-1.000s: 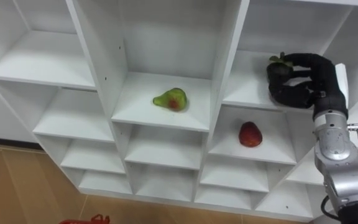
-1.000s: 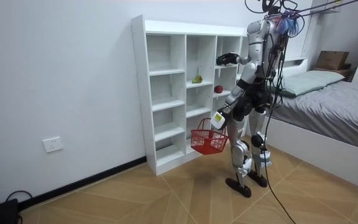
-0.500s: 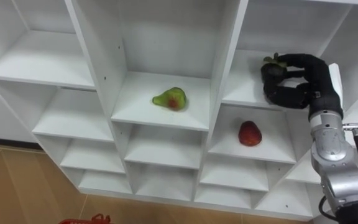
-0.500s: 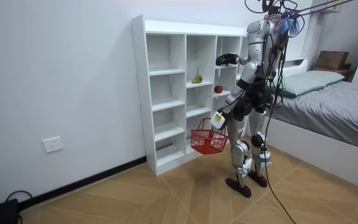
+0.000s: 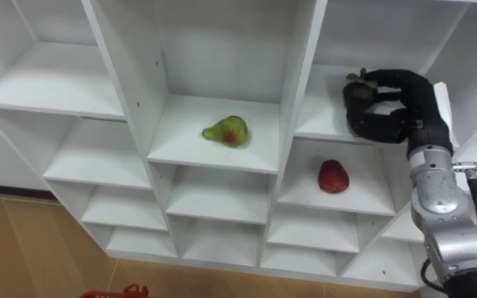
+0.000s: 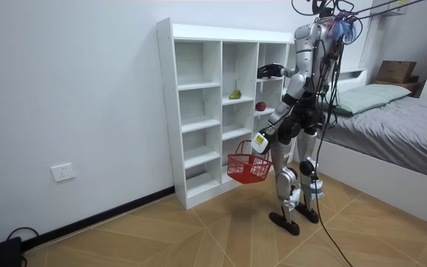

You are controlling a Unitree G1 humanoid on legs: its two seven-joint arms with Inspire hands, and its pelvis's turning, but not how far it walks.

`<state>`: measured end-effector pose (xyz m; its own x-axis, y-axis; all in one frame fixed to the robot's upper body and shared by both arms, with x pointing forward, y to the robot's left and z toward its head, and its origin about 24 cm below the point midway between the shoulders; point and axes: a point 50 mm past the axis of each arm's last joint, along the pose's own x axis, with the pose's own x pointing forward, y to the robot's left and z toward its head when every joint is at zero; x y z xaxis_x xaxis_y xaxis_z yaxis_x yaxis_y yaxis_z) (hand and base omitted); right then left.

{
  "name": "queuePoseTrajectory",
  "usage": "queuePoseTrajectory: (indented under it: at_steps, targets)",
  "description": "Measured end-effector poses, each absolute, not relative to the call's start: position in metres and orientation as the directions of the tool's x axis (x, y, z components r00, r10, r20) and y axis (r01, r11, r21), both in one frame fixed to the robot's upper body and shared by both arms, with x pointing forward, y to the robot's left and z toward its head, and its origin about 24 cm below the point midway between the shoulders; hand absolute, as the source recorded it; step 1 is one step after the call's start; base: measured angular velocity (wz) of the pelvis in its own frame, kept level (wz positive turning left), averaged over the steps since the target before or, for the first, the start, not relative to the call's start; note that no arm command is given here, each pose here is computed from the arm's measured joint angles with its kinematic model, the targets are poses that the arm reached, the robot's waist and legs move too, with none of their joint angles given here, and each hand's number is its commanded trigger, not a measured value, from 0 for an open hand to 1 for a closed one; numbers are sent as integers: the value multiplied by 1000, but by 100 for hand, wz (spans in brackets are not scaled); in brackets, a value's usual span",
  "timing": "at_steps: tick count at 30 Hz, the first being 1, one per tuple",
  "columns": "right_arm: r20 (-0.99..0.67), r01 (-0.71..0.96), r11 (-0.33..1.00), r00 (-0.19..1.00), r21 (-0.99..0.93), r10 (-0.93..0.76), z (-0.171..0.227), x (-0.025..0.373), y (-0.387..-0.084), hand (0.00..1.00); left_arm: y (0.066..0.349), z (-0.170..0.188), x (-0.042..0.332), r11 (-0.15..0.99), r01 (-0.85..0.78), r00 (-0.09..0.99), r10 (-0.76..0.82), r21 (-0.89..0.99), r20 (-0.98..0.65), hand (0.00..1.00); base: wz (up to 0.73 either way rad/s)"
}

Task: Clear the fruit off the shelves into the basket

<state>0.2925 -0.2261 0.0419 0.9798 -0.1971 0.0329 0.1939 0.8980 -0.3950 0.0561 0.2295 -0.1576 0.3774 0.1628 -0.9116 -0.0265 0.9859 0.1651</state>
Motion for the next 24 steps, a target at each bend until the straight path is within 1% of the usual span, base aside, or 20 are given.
queuePoseTrajectory:
  at_steps: [11,18,24]
  targets:
    - [58,86,919,996,-385,-68,45,257,-209,100,229,-158,56,984,-32,396,173,175,-902,100,0]
    - [103,67,922,994,-380,-30,55,254,-200,100,226,-159,58,984,-46,402,176,172,-898,100,0]
    - [145,60,924,989,-378,-5,62,245,-190,100,224,-157,70,986,-71,430,168,152,-887,100,1]
